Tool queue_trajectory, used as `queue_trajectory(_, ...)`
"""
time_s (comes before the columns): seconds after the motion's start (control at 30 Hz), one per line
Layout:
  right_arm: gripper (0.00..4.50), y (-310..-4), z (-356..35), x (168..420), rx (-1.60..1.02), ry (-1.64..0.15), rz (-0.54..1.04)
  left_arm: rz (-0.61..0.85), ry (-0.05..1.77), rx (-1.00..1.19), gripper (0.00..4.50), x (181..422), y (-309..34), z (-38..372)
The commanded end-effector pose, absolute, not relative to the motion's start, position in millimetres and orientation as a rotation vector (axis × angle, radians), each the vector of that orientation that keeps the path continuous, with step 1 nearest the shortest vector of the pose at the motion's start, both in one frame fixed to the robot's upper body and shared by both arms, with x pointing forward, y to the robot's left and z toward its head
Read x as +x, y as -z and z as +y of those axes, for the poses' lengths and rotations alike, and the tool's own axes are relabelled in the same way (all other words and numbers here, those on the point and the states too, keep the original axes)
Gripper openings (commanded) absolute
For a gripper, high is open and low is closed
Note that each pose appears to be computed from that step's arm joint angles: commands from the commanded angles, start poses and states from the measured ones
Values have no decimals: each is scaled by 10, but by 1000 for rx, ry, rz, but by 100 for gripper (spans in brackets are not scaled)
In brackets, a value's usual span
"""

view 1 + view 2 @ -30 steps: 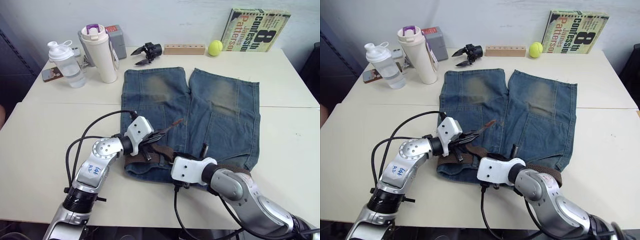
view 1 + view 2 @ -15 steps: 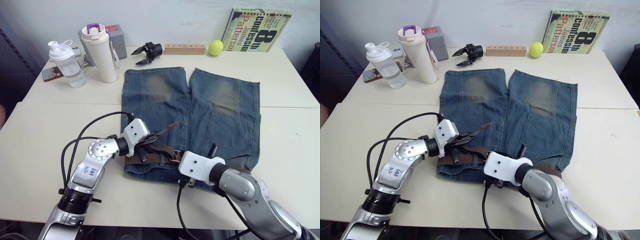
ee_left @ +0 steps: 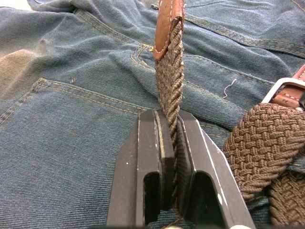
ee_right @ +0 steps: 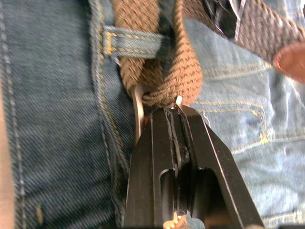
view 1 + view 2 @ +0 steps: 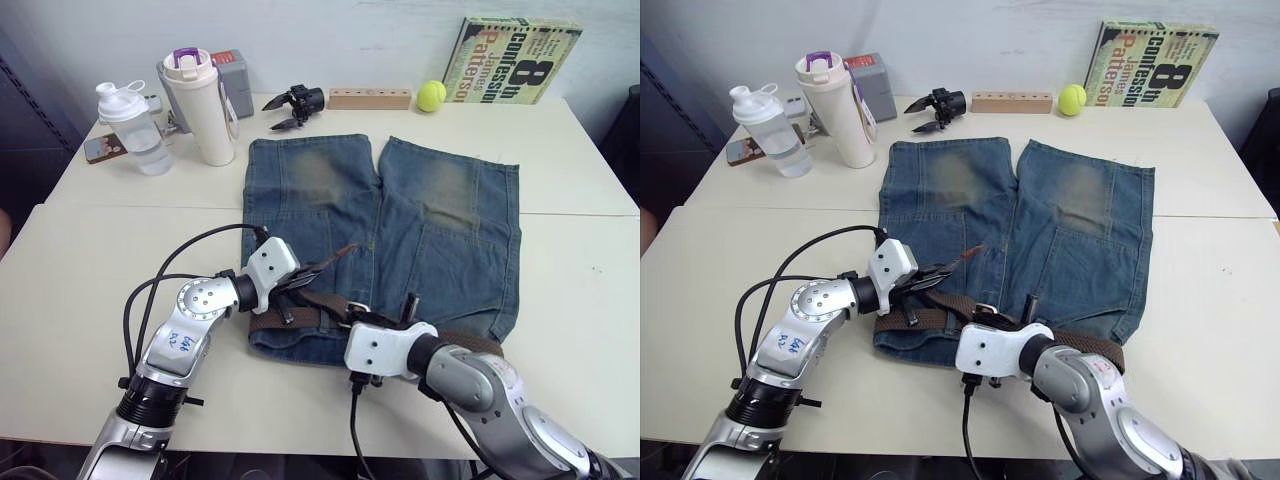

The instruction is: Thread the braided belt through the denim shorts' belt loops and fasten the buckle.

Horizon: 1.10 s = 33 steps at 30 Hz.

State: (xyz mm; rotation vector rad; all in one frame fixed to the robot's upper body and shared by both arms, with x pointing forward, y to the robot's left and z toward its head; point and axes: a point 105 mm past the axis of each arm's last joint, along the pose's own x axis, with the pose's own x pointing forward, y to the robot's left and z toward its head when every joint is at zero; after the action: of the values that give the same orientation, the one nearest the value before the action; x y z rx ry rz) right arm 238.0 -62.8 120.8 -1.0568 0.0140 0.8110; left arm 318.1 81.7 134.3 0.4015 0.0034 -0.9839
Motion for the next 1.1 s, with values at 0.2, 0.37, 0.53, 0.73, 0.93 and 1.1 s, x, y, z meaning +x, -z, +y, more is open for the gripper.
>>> queue_trajectory(0.2,7,-932,-700,2310,-943,-909,260,-61,1000,411,0,3141,-1478,741)
queue_trajectory(0.37,7,-1015,-739,2204,-800,-1010,385,-65,1008,407,0,3124,-1472,724)
queue_trajectory(0.53,7,-1105,-822,2299,-751,-986,427,-67,1009,408,0,3123,-1464,713)
queue_trajectory(0.73,7,-1348,-762,2449,-747,-999,338,-68,1005,403,0,3115,-1463,704)
queue_trajectory(0.93,7,-1631,-615,2375,-717,-1083,214,-69,1001,405,0,3124,-1466,709)
queue_trajectory(1.1,7,-1623,-693,2503,-730,-1028,231,-71,999,406,0,3125,-1468,707)
